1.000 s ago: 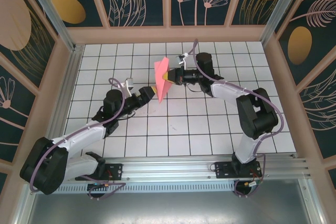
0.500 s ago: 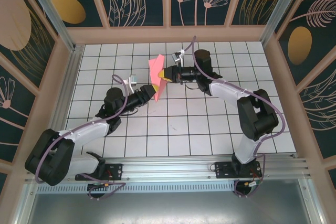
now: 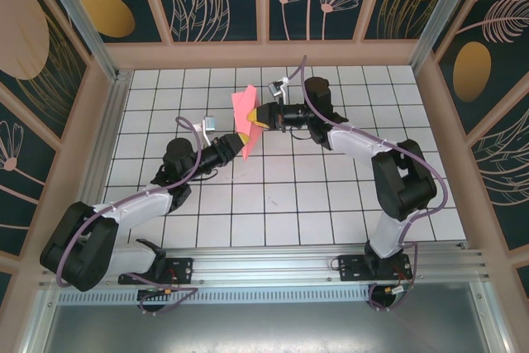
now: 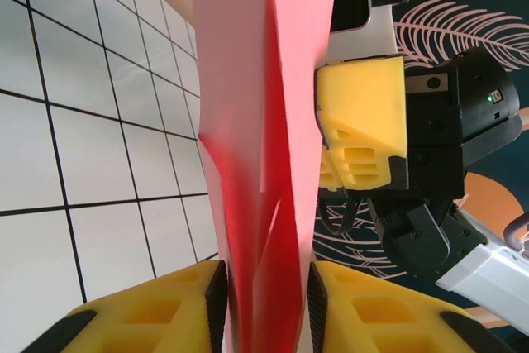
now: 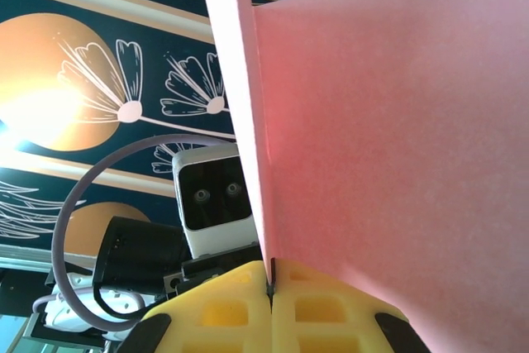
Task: Fold a paper plane with a square sheet of paper (pick it up from the middle)
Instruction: Turn over the paper at the center of the table.
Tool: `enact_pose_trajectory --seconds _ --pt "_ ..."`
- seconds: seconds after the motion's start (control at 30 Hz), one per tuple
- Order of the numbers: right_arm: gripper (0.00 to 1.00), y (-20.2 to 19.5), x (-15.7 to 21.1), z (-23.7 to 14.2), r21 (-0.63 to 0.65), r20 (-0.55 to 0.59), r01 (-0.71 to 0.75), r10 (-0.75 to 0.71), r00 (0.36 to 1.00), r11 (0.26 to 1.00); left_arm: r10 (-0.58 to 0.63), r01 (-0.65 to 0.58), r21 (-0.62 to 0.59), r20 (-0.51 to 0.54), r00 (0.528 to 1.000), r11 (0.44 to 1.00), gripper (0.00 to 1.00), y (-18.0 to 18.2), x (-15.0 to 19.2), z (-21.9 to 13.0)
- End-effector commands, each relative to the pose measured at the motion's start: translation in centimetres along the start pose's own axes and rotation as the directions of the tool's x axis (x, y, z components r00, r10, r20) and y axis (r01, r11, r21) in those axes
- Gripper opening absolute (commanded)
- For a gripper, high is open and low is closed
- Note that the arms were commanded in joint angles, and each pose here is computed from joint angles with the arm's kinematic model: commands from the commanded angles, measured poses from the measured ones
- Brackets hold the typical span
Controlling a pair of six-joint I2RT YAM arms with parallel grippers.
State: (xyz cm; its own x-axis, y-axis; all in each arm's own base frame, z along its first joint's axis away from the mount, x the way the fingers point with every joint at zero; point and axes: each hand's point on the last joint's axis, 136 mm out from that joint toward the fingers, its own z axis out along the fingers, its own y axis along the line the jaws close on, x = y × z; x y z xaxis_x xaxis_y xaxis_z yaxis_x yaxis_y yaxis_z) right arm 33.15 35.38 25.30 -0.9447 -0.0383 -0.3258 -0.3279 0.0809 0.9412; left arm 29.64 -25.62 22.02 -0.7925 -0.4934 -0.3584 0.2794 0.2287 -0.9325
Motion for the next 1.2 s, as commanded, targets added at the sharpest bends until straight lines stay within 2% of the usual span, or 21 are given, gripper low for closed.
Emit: enact_pose_trajectory --seconds 0.0,0.17,0.27,0.33,0.43,0.5,0.57,0.63,0.73,0.83,0.9,1.0,1.1,1.17 --pt "0.04 0.1 -0.1 0.3 -0.004 -0.018 0.022 -0.022 1.000 1.000 0.037 -0.038 0.039 0.024 0.999 0.999 0.27 -1.0 -0.8 0.0" --pt "0.06 -0.3 0.1 0.3 0.012 -0.021 0.012 -0.011 1.000 1.000 0.044 -0.045 0.038 0.025 0.999 0.998 0.17 -1.0 -0.7 0.0" --pt "0.12 -0.4 0.0 0.3 0.027 -0.021 0.011 -0.010 1.000 1.000 0.048 -0.049 0.019 0.031 0.998 0.999 0.09 -0.6 -0.8 0.1" --pt "0.21 -0.5 -0.2 0.0 0.052 -0.011 0.012 -0.011 1.000 0.999 0.052 -0.052 -0.003 0.031 0.998 0.999 0.05 -0.2 -0.9 0.1" --pt "0.43 -1.3 -1.1 -1.2 0.141 0.043 0.006 -0.012 0.999 0.990 0.069 -0.067 -0.074 0.028 0.997 0.995 0.04 1.0 -0.9 0.1" --pt "0.54 -2.0 -2.1 -2.8 0.215 0.106 0.008 -0.031 0.994 0.977 0.100 -0.096 -0.175 0.013 0.995 0.980 0.04 2.6 -0.9 0.0" --pt "0.59 -3.0 -2.8 -4.6 0.304 0.169 -0.005 -0.049 0.984 0.953 0.152 -0.146 -0.334 -0.010 0.988 0.931 0.04 5.0 -1.3 -0.7" --pt "0.61 -4.4 -3.2 -6.4 0.404 0.231 -0.023 -0.077 0.970 0.914 0.206 -0.197 -0.510 -0.040 0.978 0.837 0.04 7.5 -2.1 -2.1" --pt "0.63 -6.6 -3.4 -9.6 0.549 0.328 -0.083 -0.123 0.937 0.832 0.273 -0.261 -0.731 -0.106 0.956 0.630 0.03 10.1 -3.5 -4.9" --pt "0.64 -8.8 -3.2 -13.2 0.654 0.428 -0.192 -0.149 0.892 0.732 0.325 -0.332 -0.869 -0.215 0.921 0.367 0.03 11.4 -4.6 -7.3" --pt "0.64 -10.0 -2.7 -15.5 0.684 0.493 -0.273 -0.152 0.857 0.676 0.335 -0.373 -0.908 -0.297 0.894 0.190 0.03 12.0 -5.0 -8.3" --pt "0.63 -11.0 -2.0 -17.7 0.685 0.551 -0.344 -0.149 0.821 0.643 0.304 -0.423 -0.906 -0.404 0.863 -0.002 0.03 13.2 -4.4 -8.5" --pt "0.63 -11.4 -1.6 -18.7 0.684 0.572 -0.371 -0.147 0.807 0.629 0.264 -0.464 -0.877 -0.480 0.837 -0.124 0.03 14.5 -3.5 -7.7" --pt "0.63 -11.6 -1.4 -19.1 0.686 0.577 -0.381 -0.145 0.804 0.620 0.243 -0.488 -0.854 -0.519 0.819 -0.181 0.03 15.6 -2.7 -6.8"
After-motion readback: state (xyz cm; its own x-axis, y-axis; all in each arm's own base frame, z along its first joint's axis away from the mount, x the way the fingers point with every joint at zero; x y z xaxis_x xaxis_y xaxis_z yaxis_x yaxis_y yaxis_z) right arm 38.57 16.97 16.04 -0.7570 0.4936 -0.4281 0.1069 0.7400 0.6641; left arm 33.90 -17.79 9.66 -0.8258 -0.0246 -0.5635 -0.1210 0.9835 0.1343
